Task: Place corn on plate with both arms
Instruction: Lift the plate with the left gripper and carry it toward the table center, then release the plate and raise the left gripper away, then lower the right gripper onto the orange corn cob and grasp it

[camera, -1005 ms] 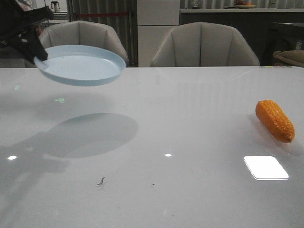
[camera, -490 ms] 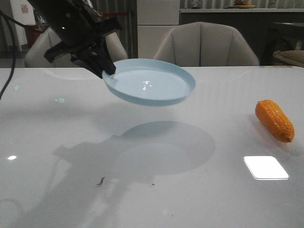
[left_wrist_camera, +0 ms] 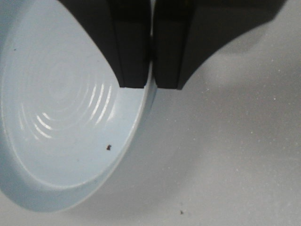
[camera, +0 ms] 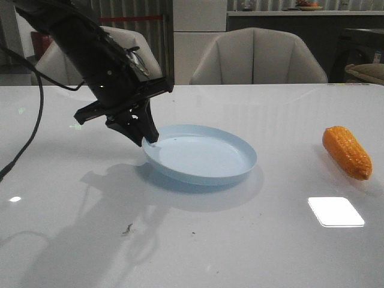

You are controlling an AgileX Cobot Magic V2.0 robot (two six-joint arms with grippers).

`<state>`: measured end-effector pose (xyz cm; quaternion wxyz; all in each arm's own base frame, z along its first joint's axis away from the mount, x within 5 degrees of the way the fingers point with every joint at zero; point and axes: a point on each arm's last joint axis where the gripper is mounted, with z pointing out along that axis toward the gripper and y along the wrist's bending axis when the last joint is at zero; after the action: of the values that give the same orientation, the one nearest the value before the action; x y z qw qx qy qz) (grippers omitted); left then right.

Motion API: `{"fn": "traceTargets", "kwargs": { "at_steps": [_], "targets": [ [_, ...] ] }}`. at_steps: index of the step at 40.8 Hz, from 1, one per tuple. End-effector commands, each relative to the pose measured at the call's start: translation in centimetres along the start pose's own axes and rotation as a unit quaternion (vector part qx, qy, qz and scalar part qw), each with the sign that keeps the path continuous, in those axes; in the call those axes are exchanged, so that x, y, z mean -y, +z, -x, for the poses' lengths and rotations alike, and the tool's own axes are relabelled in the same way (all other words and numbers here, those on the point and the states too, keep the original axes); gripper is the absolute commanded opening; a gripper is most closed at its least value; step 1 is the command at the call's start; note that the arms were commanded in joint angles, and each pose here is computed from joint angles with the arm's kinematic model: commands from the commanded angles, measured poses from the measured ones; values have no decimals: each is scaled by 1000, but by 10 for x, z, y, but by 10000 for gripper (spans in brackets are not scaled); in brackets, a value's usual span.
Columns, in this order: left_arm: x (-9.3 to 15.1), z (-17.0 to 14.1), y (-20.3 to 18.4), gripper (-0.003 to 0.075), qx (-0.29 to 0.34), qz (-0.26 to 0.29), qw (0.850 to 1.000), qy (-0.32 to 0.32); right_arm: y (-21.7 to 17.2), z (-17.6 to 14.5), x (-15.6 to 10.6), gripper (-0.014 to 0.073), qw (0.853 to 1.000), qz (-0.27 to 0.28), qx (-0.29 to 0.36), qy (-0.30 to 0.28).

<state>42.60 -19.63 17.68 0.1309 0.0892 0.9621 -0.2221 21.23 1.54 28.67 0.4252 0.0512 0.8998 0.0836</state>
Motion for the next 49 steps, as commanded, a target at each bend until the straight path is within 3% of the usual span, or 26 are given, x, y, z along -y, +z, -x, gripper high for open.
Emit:
{"fn": "traceTargets", "kwargs": {
  "at_steps": [1, 9, 18, 22, 29, 37, 44, 49],
  "targets": [
    [20, 12, -32, 181, 47, -21, 999, 12, -8, 16, -2, 507, 999, 4, 53, 2],
    [21, 17, -39, 340, 54, -5, 998, 34, -8, 18, -2, 507, 998, 4, 64, 2],
    [40, 41, -90, 346, 128, 5, 988, 82, -8, 18, -2, 507, 998, 4, 60, 2],
    [45, 50, -127, 346, 185, 59, 972, 135, -8, 17, -2, 507, 998, 4, 57, 2],
    [52, 47, -204, 346, 288, 146, 925, 202, -8, 18, -2, 507, 998, 5, 58, 2],
    [39, 11, -260, 346, 340, 170, 904, 195, -6, 20, -2, 509, 998, 4, 64, 2],
    [4, -51, -277, 346, 374, 194, 891, 171, 19, 22, -1, 514, 1000, -3, 15, 5],
    [-12, -101, -286, 346, 402, 208, 878, 157, 43, 41, -3, 557, 1000, -5, -14, 4]
  ]
}}
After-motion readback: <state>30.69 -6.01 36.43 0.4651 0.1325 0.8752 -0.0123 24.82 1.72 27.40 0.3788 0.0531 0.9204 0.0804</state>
